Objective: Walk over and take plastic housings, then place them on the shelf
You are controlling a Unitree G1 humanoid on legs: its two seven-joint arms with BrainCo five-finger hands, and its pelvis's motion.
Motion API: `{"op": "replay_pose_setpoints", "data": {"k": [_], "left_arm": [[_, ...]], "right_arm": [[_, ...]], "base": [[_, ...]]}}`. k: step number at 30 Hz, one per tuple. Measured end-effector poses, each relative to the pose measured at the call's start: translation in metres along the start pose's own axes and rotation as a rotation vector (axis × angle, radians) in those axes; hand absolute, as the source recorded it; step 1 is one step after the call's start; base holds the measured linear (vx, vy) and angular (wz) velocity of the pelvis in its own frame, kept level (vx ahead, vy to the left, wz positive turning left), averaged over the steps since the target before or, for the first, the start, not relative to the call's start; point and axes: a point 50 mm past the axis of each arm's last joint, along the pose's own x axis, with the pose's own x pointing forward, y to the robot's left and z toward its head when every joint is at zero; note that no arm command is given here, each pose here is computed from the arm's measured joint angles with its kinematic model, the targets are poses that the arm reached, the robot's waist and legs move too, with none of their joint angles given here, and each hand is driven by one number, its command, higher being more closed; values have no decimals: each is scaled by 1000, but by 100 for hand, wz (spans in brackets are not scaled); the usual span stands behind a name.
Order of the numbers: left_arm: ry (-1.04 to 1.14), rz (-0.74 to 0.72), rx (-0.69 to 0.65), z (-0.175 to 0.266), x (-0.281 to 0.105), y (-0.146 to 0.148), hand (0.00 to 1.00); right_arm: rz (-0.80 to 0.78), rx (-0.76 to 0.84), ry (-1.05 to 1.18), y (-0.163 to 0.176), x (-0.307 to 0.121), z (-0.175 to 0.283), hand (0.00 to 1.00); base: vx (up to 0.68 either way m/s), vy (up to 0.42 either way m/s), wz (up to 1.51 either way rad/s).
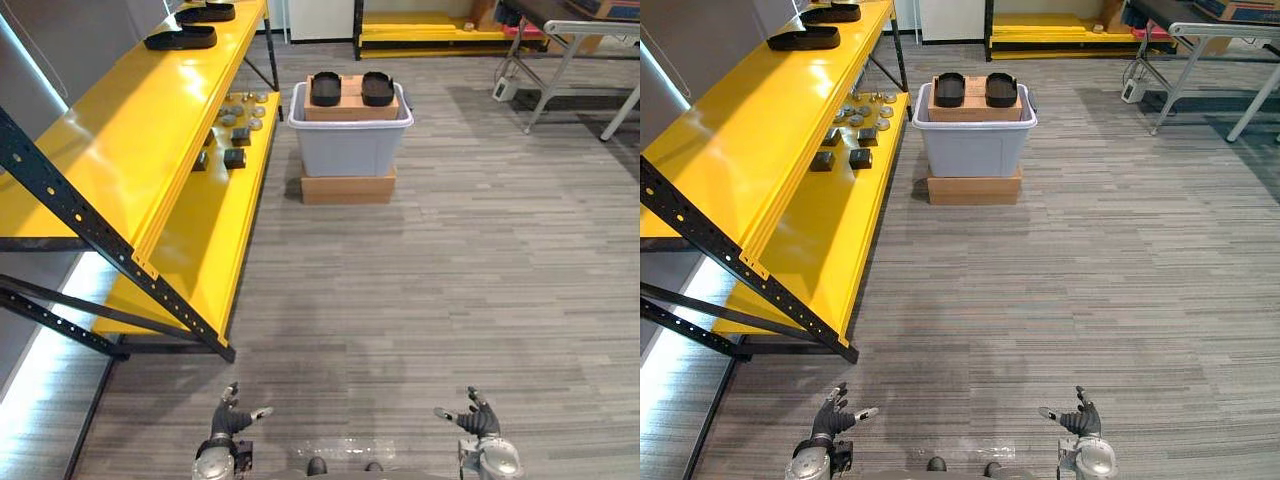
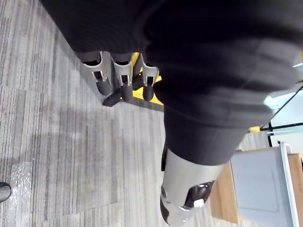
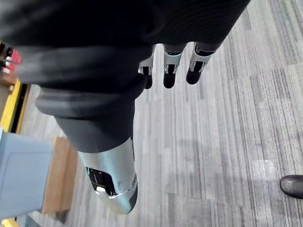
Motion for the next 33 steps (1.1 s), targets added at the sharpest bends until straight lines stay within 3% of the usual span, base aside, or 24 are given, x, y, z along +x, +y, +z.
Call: {"op": "replay_pose_setpoints", "data": {"k": [18, 24, 33], "left_arm": [[-25, 92, -93, 11, 5, 14, 0], [-85, 95, -105, 34, 16, 10, 0], [-11, 76, -148, 15, 10, -4, 0]], "right_arm": [[-32, 112, -69, 8, 13, 34, 0], [-22, 78, -171, 6, 21, 67, 0], [26, 75, -171, 23, 17, 63, 0]], "base": [[119, 44, -16], [534, -45, 44], [728, -211, 16]]}}
